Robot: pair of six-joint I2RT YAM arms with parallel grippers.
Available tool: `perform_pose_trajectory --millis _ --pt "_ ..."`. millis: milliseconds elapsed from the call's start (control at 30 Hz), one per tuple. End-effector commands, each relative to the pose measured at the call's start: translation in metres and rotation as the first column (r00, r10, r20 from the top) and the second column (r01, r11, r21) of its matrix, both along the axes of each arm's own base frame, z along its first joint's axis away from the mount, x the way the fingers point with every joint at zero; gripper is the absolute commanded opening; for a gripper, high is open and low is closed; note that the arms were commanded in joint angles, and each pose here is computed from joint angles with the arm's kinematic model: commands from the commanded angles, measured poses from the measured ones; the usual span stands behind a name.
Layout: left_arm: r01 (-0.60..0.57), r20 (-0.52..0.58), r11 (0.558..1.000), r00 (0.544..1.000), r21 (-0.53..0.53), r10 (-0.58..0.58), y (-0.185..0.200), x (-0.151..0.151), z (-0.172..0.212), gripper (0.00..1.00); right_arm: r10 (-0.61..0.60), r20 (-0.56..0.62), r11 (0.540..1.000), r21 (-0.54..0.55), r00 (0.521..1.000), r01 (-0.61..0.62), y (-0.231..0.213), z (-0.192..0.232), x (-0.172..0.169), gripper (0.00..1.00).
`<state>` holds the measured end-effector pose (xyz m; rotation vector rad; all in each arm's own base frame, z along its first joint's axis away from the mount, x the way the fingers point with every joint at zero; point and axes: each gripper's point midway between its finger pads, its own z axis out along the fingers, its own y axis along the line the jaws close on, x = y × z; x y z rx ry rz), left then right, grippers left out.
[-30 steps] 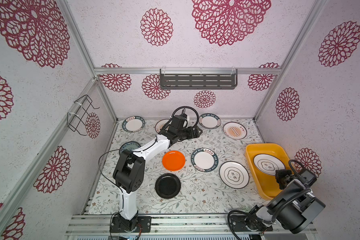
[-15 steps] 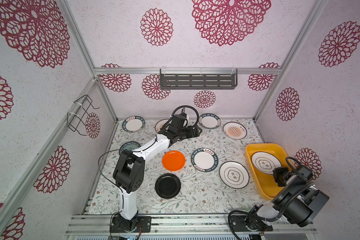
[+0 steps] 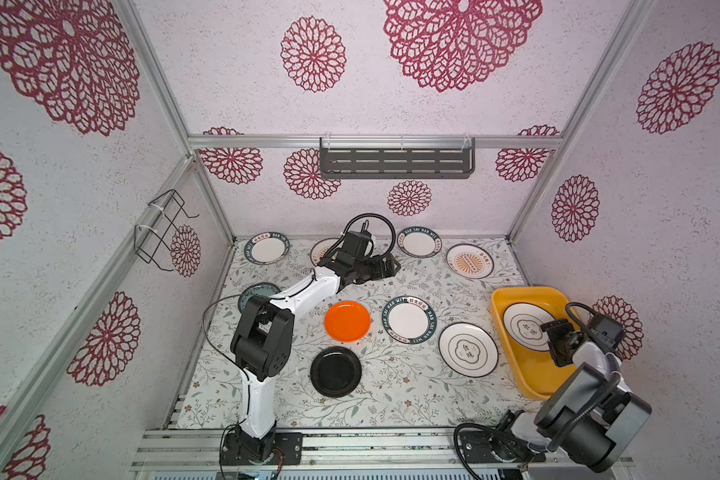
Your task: Place the plates into the plastic bin on the countertop
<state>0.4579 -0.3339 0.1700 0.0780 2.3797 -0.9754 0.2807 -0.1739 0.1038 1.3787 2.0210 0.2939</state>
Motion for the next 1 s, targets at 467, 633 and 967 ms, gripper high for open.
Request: perform_pose_trajectory --millis 467,633,967 --pt "0.281 -0.207 0.957 0.943 0.075 -0.261 -0.001 -0.048 -0.084 0.98 0.373 0.272 0.922 -0.218 0.887 -0.321 0.126 0.111 0.006 0.96" --pt "0.322 -0.275 0.943 0.917 0.084 -0.289 0.006 -0.052 -0.11 1.0 0.43 0.32 0.9 -0.228 0.844 -0.372 0.145 0.13 0.004 0.97" --pt "0.379 -0.335 0.924 0.877 0.044 -0.344 0.0 -0.057 -0.138 0.9 0.459 0.392 0.888 -0.231 0.798 -0.397 0.162 0.162 0.017 0.99"
